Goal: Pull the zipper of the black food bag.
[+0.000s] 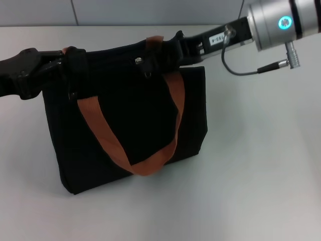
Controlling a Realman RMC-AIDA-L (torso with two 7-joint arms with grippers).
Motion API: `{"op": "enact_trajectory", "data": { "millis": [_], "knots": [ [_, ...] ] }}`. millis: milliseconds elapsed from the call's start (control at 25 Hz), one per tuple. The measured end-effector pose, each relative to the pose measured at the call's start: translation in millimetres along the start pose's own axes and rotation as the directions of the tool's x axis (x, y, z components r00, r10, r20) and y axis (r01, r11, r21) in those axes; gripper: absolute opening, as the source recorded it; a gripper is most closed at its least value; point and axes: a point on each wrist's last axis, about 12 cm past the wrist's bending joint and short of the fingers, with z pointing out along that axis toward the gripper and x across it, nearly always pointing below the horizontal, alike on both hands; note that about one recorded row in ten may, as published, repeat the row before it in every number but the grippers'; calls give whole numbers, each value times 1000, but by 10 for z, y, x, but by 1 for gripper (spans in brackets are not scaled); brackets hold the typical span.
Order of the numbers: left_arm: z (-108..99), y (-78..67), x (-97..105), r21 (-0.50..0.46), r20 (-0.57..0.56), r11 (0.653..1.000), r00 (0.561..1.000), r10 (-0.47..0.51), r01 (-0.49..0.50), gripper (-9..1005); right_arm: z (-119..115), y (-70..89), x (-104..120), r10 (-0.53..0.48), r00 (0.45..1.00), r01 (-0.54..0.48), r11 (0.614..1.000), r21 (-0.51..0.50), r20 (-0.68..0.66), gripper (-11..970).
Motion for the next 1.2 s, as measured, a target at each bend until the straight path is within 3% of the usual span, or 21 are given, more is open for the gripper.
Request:
{"op": "enact_trajectory", "data": {
  "millis": [80, 280, 360, 840, 1200],
  "knots": [
    [0, 0, -2, 0, 0, 1000, 1000, 1, -1, 23, 45, -5, 3, -10, 1000, 10, 1000, 21, -19, 22],
    [3, 1, -7, 0, -1, 1000, 1000, 3, -3, 23, 162, -17, -21, -36, 997, 42, 995, 90, -65, 236],
    [3, 1, -8, 0, -1, 1000, 1000, 3, -3, 23, 177, -10, -52, -55, 996, 63, 991, 117, -73, 437],
    [-9, 3, -13, -4, 4, 1000, 1000, 4, -4, 22, 55, 148, -111, -95, 993, 103, 989, 108, -74, 502],
    [-7, 2, -14, -4, 3, 1000, 1000, 5, -5, 22, 152, 97, -116, -111, 992, 118, 981, 156, -55, 441]
  ]
}}
